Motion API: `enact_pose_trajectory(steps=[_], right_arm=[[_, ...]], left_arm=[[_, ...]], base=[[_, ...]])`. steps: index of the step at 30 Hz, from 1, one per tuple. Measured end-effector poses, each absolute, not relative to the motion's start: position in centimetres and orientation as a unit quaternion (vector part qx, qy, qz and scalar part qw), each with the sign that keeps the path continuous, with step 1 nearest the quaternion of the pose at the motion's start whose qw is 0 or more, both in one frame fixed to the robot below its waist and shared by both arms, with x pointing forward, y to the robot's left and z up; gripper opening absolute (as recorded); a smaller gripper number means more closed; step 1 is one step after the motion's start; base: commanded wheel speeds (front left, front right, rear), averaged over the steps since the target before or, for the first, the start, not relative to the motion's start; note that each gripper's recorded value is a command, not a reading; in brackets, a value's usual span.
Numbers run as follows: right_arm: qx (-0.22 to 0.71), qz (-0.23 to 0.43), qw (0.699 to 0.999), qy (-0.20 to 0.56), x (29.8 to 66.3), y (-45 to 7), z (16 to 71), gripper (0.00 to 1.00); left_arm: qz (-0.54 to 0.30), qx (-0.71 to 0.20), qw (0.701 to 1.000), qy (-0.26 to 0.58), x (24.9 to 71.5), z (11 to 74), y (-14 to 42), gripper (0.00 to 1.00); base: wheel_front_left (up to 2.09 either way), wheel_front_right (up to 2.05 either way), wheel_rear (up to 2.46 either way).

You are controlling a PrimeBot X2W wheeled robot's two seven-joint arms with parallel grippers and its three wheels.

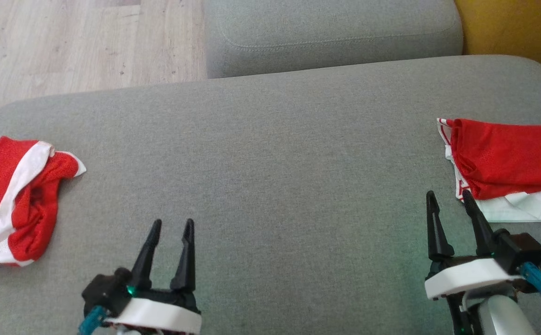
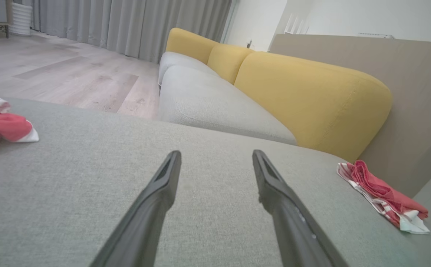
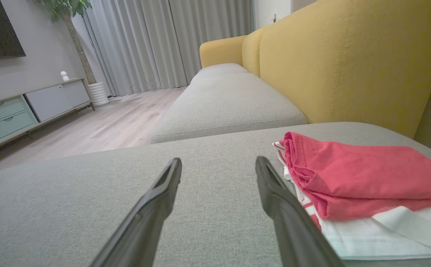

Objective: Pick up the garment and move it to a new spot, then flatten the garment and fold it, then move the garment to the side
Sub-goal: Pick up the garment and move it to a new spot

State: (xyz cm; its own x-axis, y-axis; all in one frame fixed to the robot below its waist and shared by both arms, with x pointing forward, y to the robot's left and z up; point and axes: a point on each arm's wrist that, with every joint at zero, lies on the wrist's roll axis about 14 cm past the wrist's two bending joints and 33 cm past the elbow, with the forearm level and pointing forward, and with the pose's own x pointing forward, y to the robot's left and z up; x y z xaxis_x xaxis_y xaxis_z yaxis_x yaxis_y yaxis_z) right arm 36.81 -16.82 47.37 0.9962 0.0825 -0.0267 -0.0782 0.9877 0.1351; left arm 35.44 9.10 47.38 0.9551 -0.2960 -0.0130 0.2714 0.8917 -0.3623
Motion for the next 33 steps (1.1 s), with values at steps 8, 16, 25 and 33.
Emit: enact_pose_trajectory(steps=[8, 16, 25, 33], right_arm=[[0.071, 0.044, 0.996, 0.011, 36.9, -16.6, 47.7, 1.0], [0.071, 0.045, 0.996, 0.012, 36.9, -16.5, 47.6, 1.0], [0.072, 0.103, 0.992, 0.03, 36.8, -12.5, 46.8, 1.0], [0.085, 0.174, 0.98, 0.033, 37.5, -7.5, 47.1, 1.0]], left_arm=[[-0.131, -0.181, 0.975, 0.012, 35.9, 48.5, 10.0, 1.0], [-0.131, -0.184, 0.974, 0.014, 35.9, 48.5, 9.8, 1.0], [-0.096, -0.184, 0.978, 0.01, 35.0, 48.3, 12.0, 1.0], [-0.027, -0.178, 0.984, -0.007, 33.1, 48.5, 16.7, 1.0]], base=[[0.0, 0.0, 0.0], [0.0, 0.0, 0.0], [0.0, 0.0, 0.0], [0.0, 0.0, 0.0]])
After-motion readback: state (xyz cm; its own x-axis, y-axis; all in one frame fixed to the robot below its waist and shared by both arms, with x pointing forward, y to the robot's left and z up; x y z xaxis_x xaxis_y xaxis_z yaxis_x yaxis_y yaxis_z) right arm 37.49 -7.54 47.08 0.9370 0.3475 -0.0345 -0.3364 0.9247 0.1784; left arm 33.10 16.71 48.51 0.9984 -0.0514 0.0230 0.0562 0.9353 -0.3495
